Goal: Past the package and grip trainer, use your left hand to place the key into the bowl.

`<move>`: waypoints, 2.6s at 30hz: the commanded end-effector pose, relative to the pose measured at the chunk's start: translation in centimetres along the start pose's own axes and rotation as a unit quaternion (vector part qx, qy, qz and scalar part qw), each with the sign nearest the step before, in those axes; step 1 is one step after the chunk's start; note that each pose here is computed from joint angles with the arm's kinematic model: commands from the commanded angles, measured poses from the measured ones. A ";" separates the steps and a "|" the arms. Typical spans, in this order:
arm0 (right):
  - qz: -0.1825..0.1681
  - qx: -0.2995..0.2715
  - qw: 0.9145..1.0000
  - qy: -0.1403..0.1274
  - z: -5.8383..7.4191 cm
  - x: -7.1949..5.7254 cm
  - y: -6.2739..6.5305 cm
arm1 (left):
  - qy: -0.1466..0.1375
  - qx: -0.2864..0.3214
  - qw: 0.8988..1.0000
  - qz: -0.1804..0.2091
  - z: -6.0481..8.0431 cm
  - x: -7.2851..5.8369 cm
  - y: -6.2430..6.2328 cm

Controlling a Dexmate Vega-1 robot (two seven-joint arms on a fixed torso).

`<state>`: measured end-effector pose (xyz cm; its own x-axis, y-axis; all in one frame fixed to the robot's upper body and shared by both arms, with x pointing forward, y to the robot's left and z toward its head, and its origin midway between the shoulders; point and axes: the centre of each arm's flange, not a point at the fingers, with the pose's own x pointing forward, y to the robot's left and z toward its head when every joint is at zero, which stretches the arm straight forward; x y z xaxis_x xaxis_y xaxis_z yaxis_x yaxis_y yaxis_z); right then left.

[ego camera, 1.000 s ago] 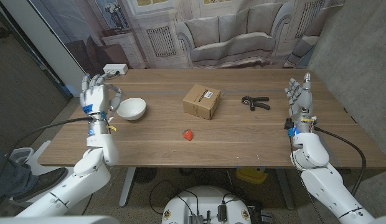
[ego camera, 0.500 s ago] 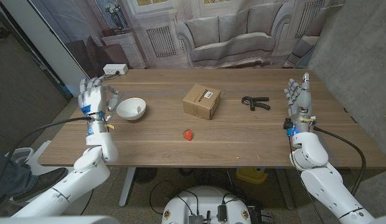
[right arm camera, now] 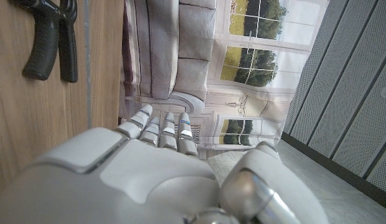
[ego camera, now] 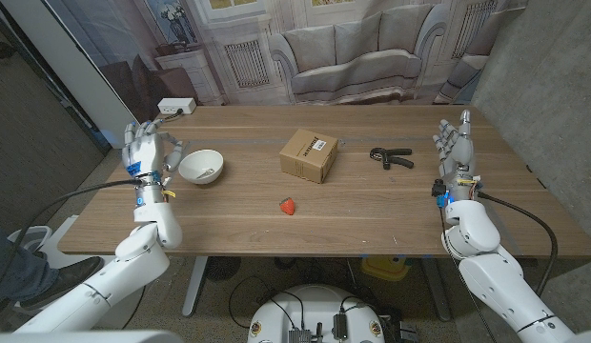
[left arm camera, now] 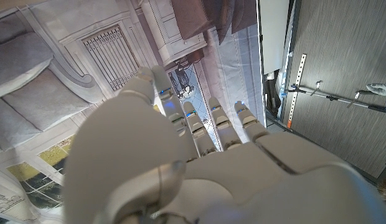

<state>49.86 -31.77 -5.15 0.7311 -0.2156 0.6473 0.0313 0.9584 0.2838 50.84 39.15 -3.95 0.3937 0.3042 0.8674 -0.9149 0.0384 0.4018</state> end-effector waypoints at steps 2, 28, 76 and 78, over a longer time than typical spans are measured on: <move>-0.002 -0.002 1.000 -0.004 0.2 -0.3 0.2 | -0.001 -0.006 1.000 -0.019 -0.3 0.5 -0.5; -0.007 -0.003 1.000 -0.003 0.3 -0.8 -0.1 | 0.020 0.014 0.993 -0.120 -0.2 2.1 -0.1; -0.008 -0.009 1.000 -0.003 0.5 -1.5 -0.5 | 0.002 -0.016 0.978 -0.208 0.8 5.6 1.7; -0.006 -0.011 1.000 -0.001 0.5 -1.5 -0.5 | 0.003 -0.015 0.979 -0.205 0.9 5.8 2.0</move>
<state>48.69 -32.00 -5.83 0.7290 -0.2291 0.6450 0.0554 0.9590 0.2779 52.03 40.34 0.68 0.7320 0.2696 0.6257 -0.6781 0.1989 0.7076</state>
